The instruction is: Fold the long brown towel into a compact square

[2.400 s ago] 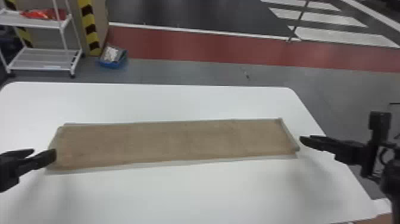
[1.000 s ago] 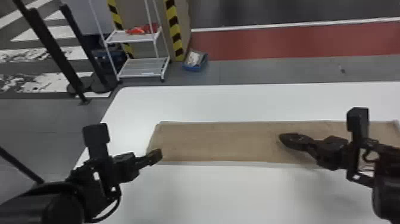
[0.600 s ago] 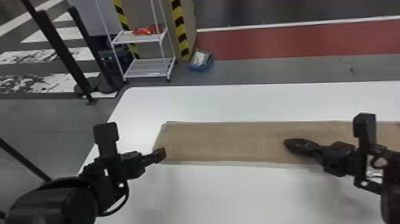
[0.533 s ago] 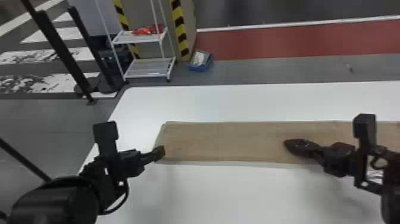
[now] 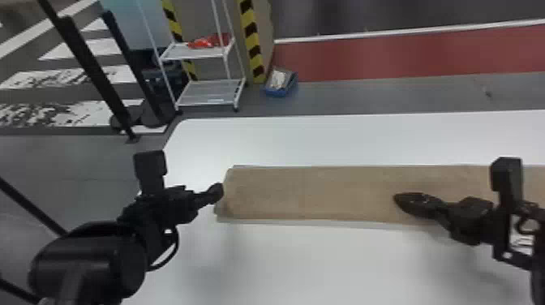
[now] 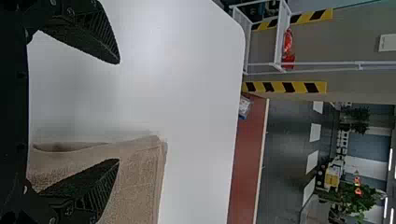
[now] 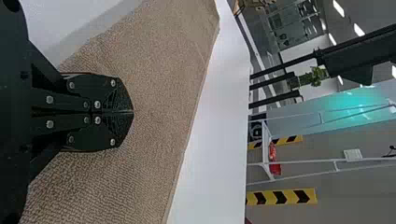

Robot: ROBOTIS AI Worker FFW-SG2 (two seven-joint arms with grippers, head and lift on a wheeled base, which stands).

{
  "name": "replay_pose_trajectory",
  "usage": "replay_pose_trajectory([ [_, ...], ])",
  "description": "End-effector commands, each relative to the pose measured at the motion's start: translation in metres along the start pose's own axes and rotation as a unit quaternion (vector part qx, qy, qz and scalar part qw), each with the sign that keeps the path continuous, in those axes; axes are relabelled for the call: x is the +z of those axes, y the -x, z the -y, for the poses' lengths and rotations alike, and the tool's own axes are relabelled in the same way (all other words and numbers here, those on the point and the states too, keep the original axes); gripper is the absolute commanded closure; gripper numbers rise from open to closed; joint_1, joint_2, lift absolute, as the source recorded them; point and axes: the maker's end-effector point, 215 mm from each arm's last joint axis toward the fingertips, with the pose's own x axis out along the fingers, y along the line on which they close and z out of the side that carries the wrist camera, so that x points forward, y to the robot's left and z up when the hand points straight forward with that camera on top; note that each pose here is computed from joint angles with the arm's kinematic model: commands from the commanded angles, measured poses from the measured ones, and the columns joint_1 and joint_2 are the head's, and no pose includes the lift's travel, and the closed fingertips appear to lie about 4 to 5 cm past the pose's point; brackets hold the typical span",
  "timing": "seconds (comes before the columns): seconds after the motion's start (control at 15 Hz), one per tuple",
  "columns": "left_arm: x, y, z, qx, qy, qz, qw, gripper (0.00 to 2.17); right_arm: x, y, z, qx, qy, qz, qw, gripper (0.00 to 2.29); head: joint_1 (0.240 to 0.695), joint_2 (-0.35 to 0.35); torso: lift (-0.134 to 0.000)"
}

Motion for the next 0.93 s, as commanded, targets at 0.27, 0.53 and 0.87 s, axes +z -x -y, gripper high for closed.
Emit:
replay_pose_trajectory([
  [0.27,-0.004,-0.013,-0.002,0.003,-0.025,-0.011,0.9996,0.15,-0.004,0.003,0.004,-0.006,0.0,-0.002,1.0,1.6,0.695,0.233,-0.124],
  [0.53,-0.005,-0.012,0.027,-0.05,0.011,-0.019,0.9985,0.16,-0.007,0.001,0.004,-0.007,0.004,-0.002,1.0,1.6,0.695,0.218,-0.124],
  [0.87,-0.008,-0.02,0.049,-0.084,0.007,-0.038,0.9957,0.22,-0.011,0.004,0.007,-0.01,0.006,-0.002,0.9999,1.6,0.695,0.181,-0.124],
])
